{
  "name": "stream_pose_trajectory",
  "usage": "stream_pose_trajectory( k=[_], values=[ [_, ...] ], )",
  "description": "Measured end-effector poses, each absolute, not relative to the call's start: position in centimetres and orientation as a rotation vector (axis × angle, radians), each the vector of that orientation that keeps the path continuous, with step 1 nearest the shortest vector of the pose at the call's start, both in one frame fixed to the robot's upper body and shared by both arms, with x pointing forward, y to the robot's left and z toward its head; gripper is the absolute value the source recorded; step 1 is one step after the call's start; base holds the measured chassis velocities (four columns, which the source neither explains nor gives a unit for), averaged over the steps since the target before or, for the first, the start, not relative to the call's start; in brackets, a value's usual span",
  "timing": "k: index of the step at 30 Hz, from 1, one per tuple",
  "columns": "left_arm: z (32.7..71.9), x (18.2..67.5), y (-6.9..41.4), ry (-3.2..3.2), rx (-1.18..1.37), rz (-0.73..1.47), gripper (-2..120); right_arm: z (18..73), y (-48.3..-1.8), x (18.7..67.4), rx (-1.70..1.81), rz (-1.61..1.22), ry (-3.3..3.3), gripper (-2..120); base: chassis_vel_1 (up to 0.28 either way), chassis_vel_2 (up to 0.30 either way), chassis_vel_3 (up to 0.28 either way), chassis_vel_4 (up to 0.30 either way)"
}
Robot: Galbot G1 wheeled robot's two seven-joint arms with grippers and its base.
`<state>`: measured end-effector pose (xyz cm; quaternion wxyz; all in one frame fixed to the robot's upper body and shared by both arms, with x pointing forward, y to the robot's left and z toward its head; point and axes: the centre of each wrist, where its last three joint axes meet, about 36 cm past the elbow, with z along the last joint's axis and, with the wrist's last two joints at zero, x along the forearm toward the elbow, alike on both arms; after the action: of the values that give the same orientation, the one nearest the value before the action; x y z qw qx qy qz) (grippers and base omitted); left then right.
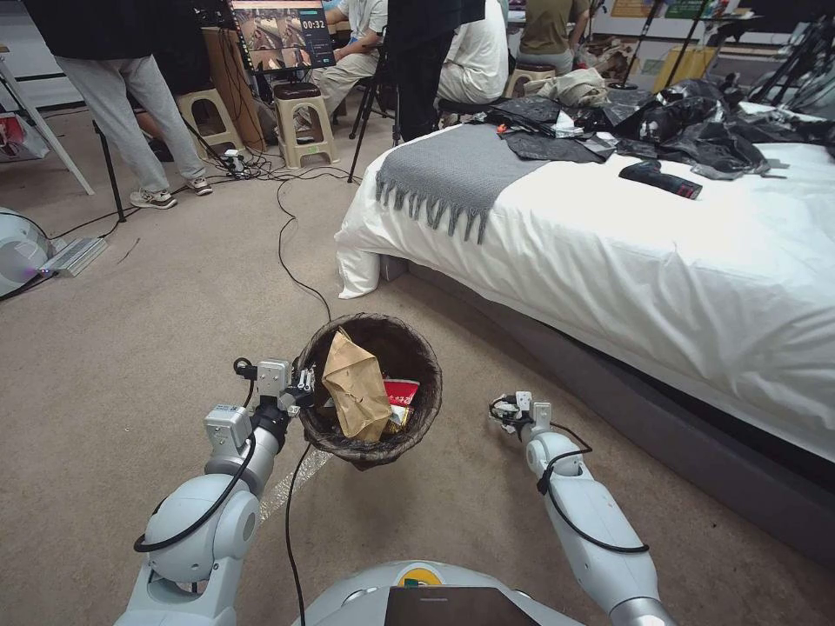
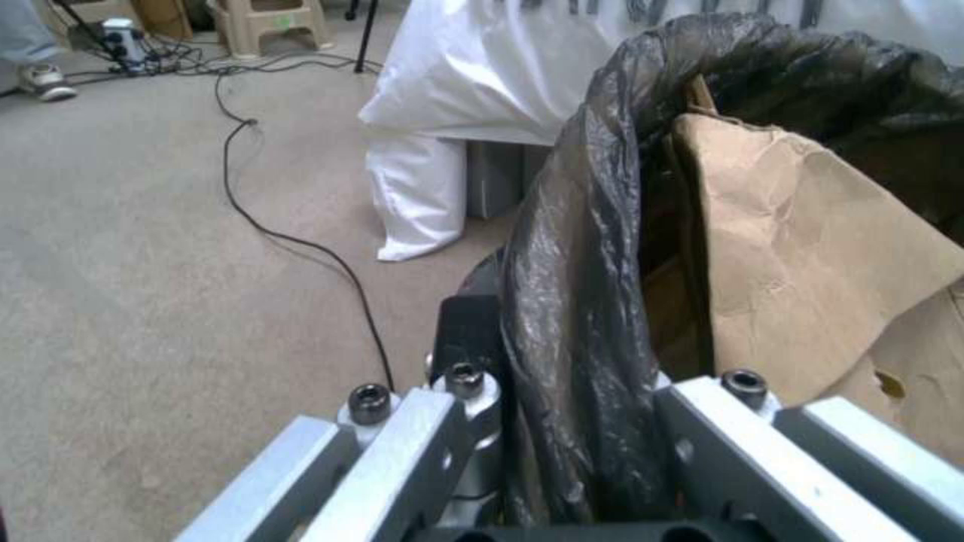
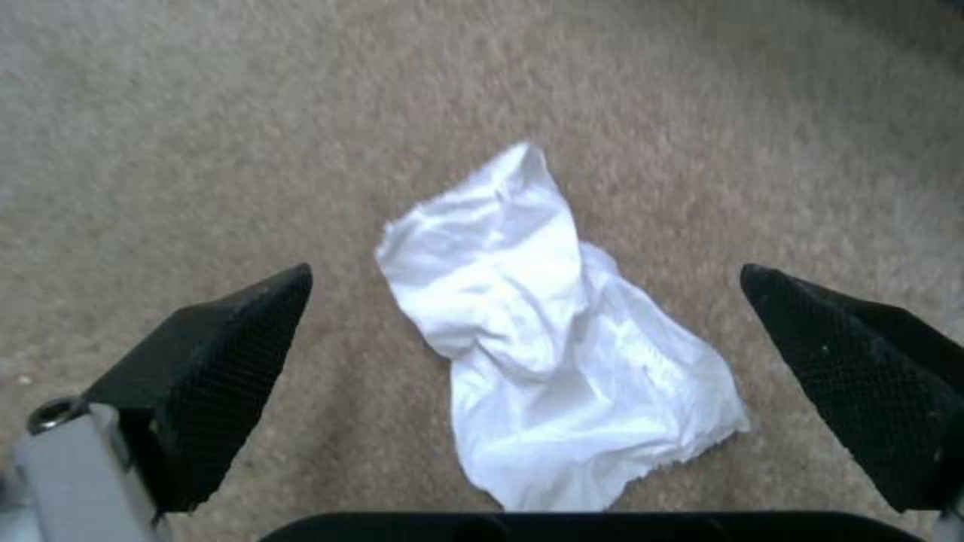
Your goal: Pick up the trash bin, then pick up the garbage from the floor and place it into the trash bin.
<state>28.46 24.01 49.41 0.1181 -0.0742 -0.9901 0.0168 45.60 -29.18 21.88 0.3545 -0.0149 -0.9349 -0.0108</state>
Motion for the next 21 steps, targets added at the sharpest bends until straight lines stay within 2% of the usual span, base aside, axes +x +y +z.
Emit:
stream_pose_trajectory(
  k=[21],
  values=[
    [49.2, 28.7, 24.2, -2.894, -0.215, 0.052, 7, 18.7, -29.4, 46.1, -0.058, 0.005, -2.366, 100, 0.000, 0.000, 0.000, 0.000]
  ],
)
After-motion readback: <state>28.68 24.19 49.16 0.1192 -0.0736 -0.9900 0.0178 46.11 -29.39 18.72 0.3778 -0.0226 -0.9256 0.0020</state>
